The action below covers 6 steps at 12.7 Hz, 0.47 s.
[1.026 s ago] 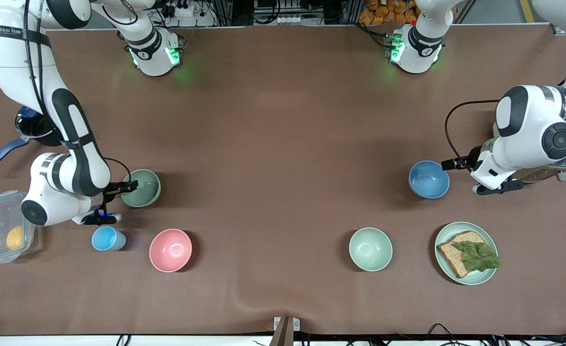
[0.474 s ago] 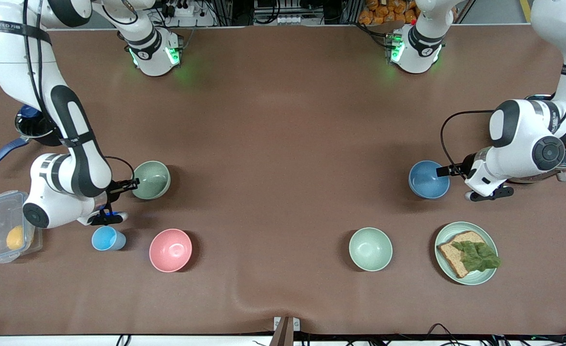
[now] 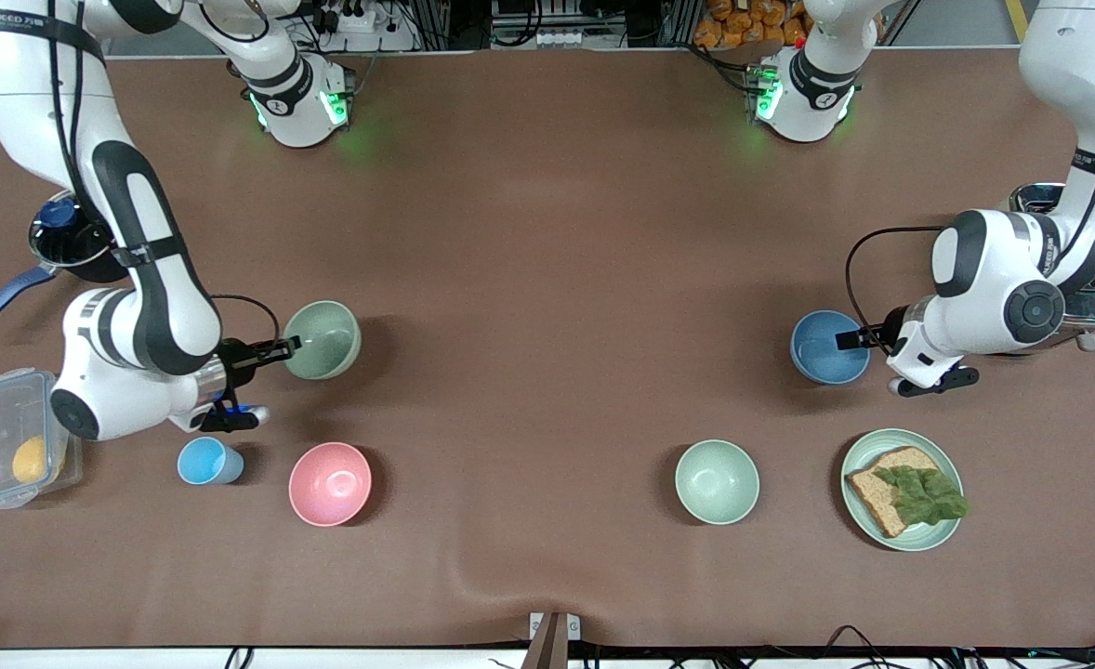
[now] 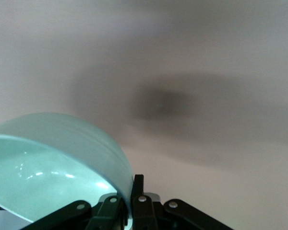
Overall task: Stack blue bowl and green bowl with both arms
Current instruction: 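Grasp the green bowl with the right gripper while the left grasps the blue bowl, then carry the green bowl to mid-table with the right gripper while the left lifts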
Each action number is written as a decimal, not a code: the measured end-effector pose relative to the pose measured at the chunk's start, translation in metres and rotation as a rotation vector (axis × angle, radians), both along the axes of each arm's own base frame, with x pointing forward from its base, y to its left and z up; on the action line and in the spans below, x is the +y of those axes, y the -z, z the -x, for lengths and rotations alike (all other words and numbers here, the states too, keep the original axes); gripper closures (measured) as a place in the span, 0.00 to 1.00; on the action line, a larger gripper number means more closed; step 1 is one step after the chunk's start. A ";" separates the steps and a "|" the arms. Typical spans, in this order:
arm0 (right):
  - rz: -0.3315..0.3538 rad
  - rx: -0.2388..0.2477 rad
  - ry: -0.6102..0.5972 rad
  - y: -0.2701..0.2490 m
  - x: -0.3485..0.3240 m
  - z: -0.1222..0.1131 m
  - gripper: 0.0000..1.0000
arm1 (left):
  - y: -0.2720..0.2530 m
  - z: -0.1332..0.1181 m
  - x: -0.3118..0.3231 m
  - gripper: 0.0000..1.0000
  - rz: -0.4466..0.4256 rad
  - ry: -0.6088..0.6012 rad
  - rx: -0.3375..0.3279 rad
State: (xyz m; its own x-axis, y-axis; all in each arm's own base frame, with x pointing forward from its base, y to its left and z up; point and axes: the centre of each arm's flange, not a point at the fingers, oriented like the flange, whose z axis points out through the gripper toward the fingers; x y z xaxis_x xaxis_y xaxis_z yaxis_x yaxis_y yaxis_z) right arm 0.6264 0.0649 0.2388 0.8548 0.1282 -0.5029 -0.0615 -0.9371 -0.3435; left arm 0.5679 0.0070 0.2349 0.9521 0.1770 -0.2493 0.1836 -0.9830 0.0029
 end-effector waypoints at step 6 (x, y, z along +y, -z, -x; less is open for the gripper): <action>0.070 0.021 0.139 -0.021 0.138 0.006 0.95 | 0.005 0.000 0.000 0.37 0.005 -0.003 0.002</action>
